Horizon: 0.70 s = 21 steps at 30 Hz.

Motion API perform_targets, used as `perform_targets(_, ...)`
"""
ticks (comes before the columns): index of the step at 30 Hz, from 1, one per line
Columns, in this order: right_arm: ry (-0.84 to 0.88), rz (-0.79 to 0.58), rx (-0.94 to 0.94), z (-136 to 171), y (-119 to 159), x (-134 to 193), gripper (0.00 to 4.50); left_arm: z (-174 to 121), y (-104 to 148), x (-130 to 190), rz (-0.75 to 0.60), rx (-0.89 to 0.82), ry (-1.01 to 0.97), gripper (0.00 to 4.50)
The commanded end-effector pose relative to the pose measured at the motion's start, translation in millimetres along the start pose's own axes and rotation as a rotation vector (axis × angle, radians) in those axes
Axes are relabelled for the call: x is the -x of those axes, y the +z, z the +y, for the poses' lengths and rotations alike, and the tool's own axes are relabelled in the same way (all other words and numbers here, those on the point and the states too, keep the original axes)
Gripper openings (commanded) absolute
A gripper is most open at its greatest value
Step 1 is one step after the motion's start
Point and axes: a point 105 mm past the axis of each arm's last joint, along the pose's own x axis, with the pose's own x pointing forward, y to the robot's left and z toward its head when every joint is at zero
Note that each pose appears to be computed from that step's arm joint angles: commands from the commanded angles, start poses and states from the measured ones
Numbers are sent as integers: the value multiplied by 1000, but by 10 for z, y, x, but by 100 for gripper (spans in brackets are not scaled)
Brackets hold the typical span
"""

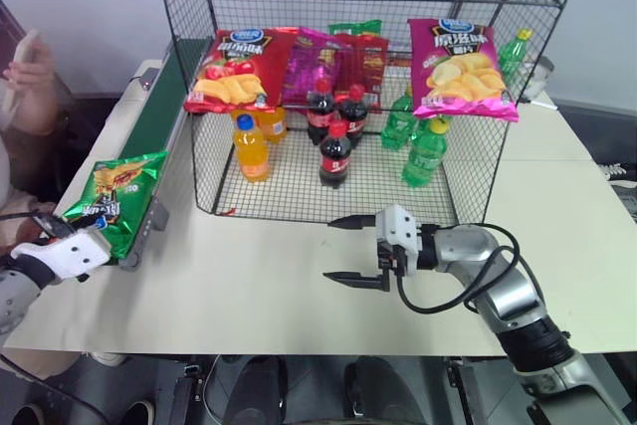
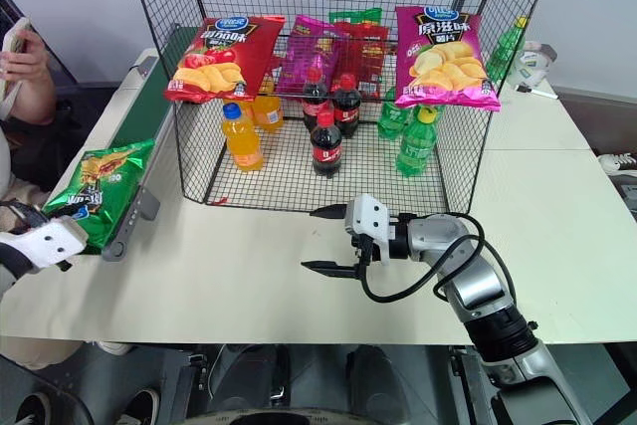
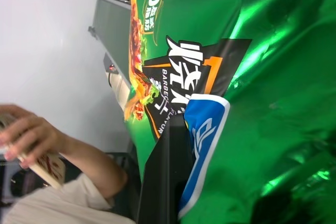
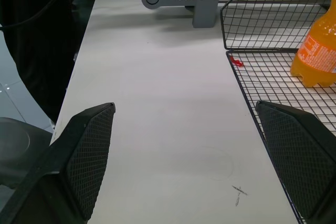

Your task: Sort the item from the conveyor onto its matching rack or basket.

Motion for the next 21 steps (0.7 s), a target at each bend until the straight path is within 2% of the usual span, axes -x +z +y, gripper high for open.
perform_targets(1, 5, -26, 46, -5, 90, -25, 450, 375, 289, 89, -146, 229, 95, 9)
perform_targets(5, -13, -36, 48, -53, 104, 3, 450, 368, 717, 347, -343, 658, -120, 9)
perform_targets(8, -35, -65, 26, -117, 145, 49, 450, 377, 996, 598, -428, 922, -319, 9)
perform_targets(11, -26, -103, -15, -142, 215, 122, 450, 268, 1199, 869, -417, 1171, -596, 9)
perform_targets(15, 45, -184, -166, -96, 363, 246, 450, 47, 1491, 1058, -410, 1349, -891, 9)
perform_targets(21, 243, -241, -384, 117, 558, 388, 450, 11, 1887, 990, -618, 1567, -1096, 9)
